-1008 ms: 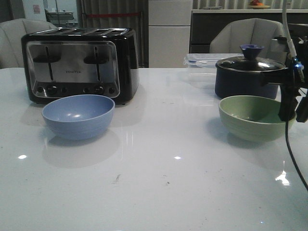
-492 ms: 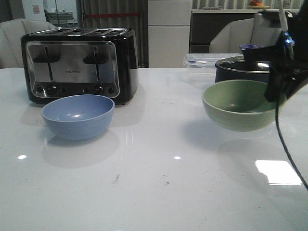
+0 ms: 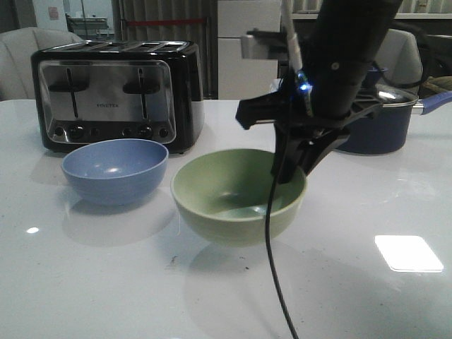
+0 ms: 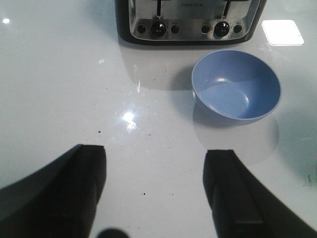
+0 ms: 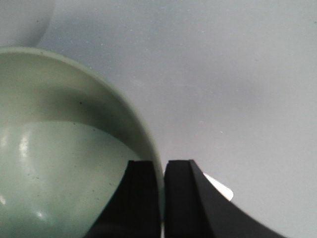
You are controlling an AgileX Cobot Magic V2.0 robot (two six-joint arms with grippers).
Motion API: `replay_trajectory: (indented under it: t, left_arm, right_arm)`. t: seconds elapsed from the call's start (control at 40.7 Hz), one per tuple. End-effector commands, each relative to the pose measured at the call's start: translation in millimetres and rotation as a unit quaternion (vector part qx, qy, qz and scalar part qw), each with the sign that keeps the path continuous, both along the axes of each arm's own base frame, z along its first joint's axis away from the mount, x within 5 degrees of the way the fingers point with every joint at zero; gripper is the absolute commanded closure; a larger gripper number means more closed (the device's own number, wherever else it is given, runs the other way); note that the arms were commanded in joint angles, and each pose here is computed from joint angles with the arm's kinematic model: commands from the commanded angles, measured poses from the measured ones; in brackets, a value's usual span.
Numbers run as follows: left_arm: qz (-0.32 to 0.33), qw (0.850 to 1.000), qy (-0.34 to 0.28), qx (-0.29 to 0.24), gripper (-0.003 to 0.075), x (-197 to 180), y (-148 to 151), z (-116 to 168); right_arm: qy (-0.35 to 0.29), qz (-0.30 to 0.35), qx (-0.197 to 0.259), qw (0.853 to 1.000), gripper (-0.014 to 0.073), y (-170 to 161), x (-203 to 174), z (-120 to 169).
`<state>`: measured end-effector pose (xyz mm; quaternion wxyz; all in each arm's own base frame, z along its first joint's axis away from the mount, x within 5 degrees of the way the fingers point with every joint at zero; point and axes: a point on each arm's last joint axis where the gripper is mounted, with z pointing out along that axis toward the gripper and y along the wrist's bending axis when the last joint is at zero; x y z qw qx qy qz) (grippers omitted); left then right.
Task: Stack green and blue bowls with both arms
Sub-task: 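Drag the green bowl with the right gripper toward the blue bowl, then release the green bowl and lift the right gripper away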
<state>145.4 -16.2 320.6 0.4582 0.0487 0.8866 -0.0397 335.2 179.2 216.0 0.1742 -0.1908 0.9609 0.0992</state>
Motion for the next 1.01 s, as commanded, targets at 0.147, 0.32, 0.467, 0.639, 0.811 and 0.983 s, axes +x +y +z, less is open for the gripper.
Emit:
replay_trajectory:
  t: [0.147, 0.32, 0.467, 0.639, 0.811, 0.983]
  left_arm:
    - [0.005, 0.999, -0.048, -0.014, 0.0232, 3.6, -0.5, 15.2]
    - [0.005, 0.999, -0.049, -0.014, 0.0232, 3.7, -0.5, 15.4]
    - [0.005, 0.999, -0.049, -0.014, 0.0232, 3.7, -0.5, 15.4]
    - [0.005, 0.999, -0.049, -0.014, 0.0232, 3.7, -0.5, 15.4]
    - [0.005, 0.999, -0.049, -0.014, 0.0232, 3.7, -0.5, 15.4]
    - [0.005, 0.999, -0.049, -0.014, 0.0232, 3.7, -0.5, 15.4]
  right_arm:
    - [-0.047, 0.005, 0.015, 0.999, 0.0314, 5.0, 8.4, 11.6]
    - [-0.072, 0.008, 0.013, 0.997, 0.0185, 4.5, 11.3, 15.0]
    - [-0.111, 0.016, 0.026, 0.993, 0.0185, 1.1, 3.6, 40.8]
    - [-0.196, 0.048, 0.048, 0.978, 0.0189, -15.8, -42.6, 87.0]
    - [-0.230, 0.077, 0.055, 0.969, 0.0203, -36.8, -99.6, 99.9]
    - [-0.283, 0.085, 0.086, 0.951, 0.0203, -65.9, -160.7, 118.5]
